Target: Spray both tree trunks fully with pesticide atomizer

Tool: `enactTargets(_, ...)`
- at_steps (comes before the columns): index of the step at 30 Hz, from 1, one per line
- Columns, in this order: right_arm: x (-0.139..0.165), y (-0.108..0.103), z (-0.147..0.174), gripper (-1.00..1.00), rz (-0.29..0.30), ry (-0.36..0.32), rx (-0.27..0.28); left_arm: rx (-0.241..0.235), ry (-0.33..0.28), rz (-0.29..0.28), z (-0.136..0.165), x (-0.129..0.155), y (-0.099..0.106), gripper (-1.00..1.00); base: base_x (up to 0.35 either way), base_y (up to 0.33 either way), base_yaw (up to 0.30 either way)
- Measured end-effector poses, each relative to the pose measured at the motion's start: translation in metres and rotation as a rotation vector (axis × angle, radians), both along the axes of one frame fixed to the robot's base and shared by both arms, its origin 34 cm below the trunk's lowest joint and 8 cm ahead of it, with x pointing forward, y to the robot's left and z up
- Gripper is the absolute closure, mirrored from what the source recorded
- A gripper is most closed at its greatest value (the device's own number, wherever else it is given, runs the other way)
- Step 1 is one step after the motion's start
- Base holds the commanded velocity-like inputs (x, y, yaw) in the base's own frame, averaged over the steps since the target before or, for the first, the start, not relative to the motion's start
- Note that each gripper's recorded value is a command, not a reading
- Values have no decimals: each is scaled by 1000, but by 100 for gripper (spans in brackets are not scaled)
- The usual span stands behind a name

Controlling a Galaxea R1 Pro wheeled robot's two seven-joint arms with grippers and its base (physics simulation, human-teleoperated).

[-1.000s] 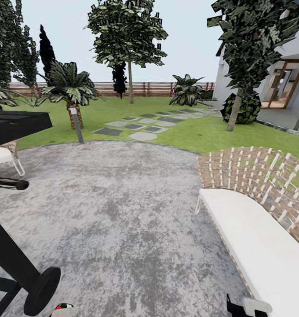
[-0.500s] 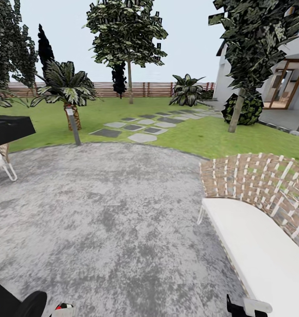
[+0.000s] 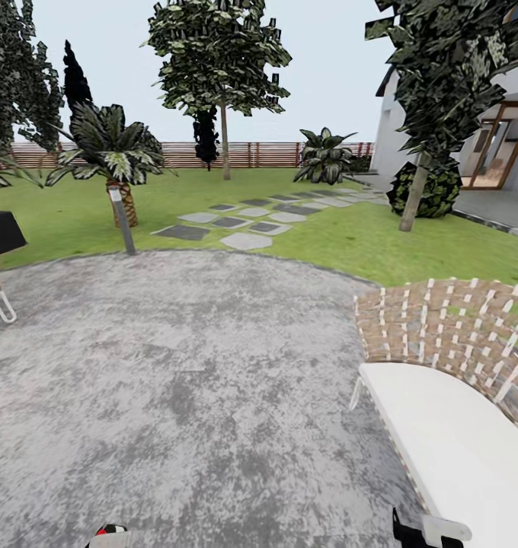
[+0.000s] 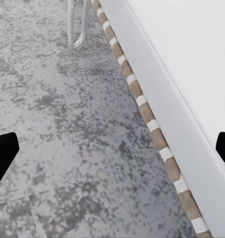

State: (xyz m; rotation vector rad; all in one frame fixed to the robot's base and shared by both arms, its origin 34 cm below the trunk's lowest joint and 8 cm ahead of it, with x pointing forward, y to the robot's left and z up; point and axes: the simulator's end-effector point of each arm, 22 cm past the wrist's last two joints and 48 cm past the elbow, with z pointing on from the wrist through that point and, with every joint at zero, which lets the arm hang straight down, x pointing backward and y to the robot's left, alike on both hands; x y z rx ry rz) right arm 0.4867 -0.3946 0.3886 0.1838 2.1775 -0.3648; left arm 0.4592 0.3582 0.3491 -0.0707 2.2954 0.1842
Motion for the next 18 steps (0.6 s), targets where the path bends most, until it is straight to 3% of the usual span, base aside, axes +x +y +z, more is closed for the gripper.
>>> enactTargets(18, 0, 0, 0, -100, 0, -1, 0, 0, 0, 0, 0, 0, 0, 100, 337, 0, 0)
